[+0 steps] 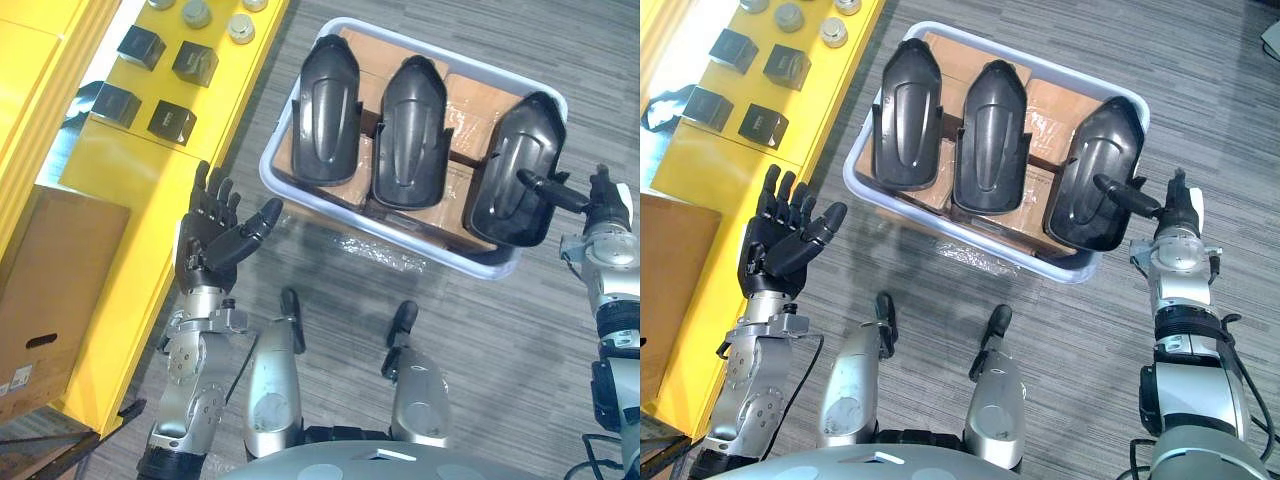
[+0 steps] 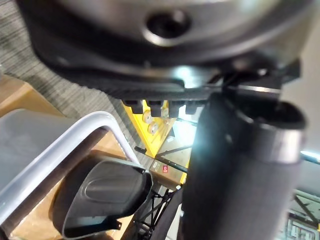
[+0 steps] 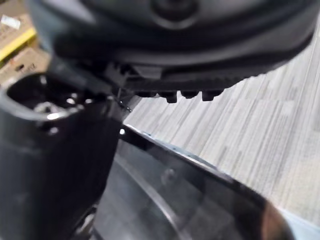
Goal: Walk over and take three plastic housings, then place them on the shelf
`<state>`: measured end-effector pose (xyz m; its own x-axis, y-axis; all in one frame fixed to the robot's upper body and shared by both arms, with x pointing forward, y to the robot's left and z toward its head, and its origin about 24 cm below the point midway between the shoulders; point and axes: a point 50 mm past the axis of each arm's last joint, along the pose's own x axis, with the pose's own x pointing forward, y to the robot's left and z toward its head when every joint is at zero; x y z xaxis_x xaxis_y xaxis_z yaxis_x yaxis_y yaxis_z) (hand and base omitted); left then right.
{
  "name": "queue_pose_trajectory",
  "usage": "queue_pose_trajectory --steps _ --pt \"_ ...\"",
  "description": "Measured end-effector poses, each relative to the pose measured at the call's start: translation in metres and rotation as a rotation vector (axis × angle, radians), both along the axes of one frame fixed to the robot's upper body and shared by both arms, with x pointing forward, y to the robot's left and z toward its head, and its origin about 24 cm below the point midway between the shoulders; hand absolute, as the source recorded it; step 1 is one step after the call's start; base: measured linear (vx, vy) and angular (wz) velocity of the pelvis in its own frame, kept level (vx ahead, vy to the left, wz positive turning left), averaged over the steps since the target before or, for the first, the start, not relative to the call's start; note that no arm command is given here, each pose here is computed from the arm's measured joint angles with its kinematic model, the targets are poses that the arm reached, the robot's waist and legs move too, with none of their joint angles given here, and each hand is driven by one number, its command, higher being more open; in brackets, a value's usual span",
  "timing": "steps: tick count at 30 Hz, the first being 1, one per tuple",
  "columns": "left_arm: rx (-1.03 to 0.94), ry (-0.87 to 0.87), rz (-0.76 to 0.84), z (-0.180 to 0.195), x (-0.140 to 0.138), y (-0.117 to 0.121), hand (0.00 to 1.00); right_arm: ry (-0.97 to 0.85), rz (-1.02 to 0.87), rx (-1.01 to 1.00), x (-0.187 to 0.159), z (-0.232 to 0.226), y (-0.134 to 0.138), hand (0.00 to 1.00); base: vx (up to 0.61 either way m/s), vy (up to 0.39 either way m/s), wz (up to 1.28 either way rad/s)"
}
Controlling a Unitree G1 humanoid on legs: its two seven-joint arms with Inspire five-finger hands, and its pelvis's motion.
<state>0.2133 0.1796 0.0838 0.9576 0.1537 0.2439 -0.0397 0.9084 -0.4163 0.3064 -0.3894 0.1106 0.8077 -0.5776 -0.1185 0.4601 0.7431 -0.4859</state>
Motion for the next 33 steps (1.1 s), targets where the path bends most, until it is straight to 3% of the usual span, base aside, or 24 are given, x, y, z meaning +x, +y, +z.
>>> queue_pose_trajectory --steps 6,7,14,33 --pt "0.015 0.039 0.040 -0.006 0.005 0.006 1.00 0.050 -0.027 0.012 0.001 0.003 -0.010 1.00 -0.04 0.012 -0.03" --pt "0.013 0.041 0.046 -0.006 0.005 0.006 1.00 0.076 -0.035 -0.008 -0.001 0.002 -0.012 0.00 -0.04 0.009 -0.03" --pt "0.009 0.047 0.053 -0.006 0.005 0.007 1.00 0.172 -0.079 -0.037 -0.006 -0.005 -0.020 0.00 -0.04 -0.006 0.00" --pt "0.010 0.037 0.031 -0.007 0.003 0.007 1.00 0.130 -0.152 -0.215 -0.009 0.026 -0.036 0.00 -0.02 -0.009 0.02"
